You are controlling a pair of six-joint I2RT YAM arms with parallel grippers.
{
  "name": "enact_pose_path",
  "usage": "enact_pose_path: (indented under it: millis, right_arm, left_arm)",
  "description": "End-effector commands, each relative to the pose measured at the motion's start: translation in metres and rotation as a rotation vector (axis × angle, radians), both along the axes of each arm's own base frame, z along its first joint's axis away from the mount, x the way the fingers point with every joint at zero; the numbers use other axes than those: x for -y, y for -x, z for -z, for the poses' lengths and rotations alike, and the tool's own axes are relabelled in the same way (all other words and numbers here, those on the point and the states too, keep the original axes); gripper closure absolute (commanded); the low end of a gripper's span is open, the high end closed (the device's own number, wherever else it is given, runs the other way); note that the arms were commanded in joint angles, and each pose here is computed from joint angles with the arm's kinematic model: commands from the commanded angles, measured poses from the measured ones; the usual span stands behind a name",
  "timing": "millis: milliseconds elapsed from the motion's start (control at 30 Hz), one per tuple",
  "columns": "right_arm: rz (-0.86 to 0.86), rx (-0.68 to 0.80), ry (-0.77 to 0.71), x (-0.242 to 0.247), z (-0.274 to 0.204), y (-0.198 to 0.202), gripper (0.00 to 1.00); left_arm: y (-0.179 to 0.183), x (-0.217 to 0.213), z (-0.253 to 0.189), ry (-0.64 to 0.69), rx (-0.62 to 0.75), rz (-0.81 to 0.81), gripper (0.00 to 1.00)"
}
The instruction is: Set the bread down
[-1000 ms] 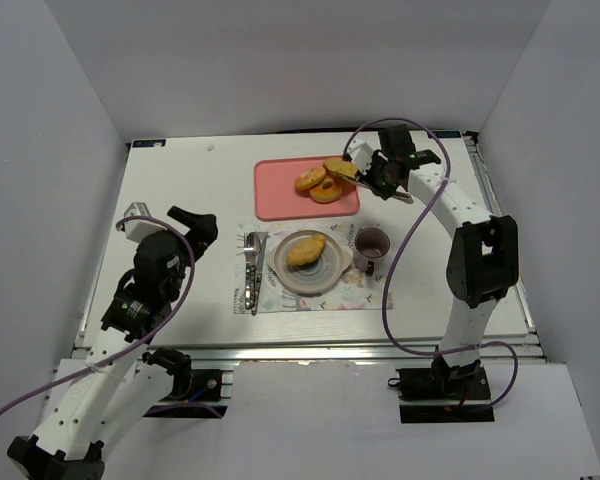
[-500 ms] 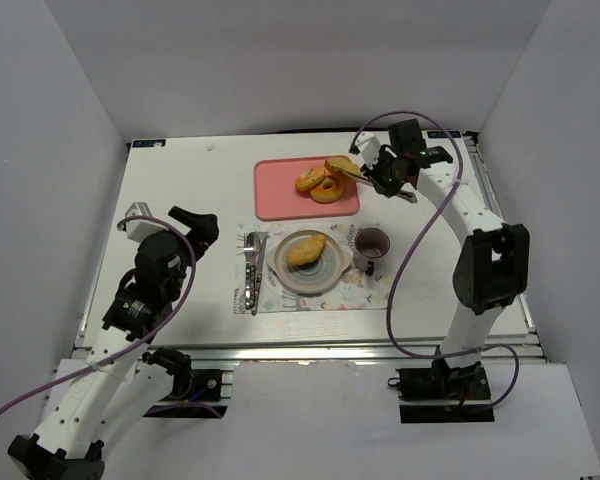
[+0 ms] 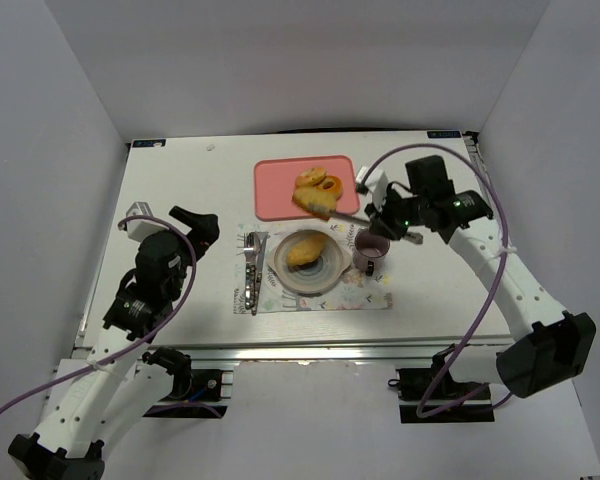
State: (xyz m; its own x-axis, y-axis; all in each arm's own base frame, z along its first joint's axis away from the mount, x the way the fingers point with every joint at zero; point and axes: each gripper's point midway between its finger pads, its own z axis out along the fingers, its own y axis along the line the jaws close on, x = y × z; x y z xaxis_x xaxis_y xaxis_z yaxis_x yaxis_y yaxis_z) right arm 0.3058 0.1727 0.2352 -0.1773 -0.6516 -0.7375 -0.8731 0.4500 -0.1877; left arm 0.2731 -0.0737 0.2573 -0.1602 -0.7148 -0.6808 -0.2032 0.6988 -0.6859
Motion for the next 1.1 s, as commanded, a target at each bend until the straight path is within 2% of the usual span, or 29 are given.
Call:
enact_pose_path:
  millis: [0,233,433,467,633,667,700,900,1067]
  right_arm:
    - [-0.100,-0.142,-0.041,-0.014,0.021,0.049,0.90]
    - [-0.158,-0.216,-0.026,-0.013,0.045,0.081,0.87]
    - [-0.201,-0.251,0.005,-0.014,0.061,0.092,0.74]
    - [-0.221,-0.263,0.001,-0.017,0.062,0.096,0.69]
    - [-0.244,-0.288,0.011,-0.018,0.069,0.104,0.59]
    - [-0.241,-0.285,0.011,-0.017,0.069,0.104,0.53]
    - [-0.240,-0.279,0.012,-0.017,0.068,0.103,0.51]
    - [-0.255,-0.198,-0.028,-0.024,0.042,0.094,0.51]
    - [-0.230,-0.055,-0.098,-0.037,-0.007,0.068,0.54]
  left_arm:
    - [-0.002,0.003,-0.004,-0.001,0.016,0.016,0.02]
    - [-0.003,0.005,-0.004,0.002,0.016,0.025,0.02]
    - [-0.001,0.003,-0.007,0.003,0.020,0.015,0.02]
    - [0.000,0.002,-0.006,0.004,0.019,0.013,0.02]
    - [0.002,0.001,-0.004,0.006,0.013,0.011,0.02]
    - [0.002,0.001,-0.005,0.007,0.016,0.011,0.02]
    - [0.002,0.001,-0.005,0.007,0.016,0.011,0.02]
    - [0.001,0.002,-0.005,0.005,0.015,0.013,0.02]
    - [0.002,0.000,-0.005,0.003,0.012,0.010,0.02]
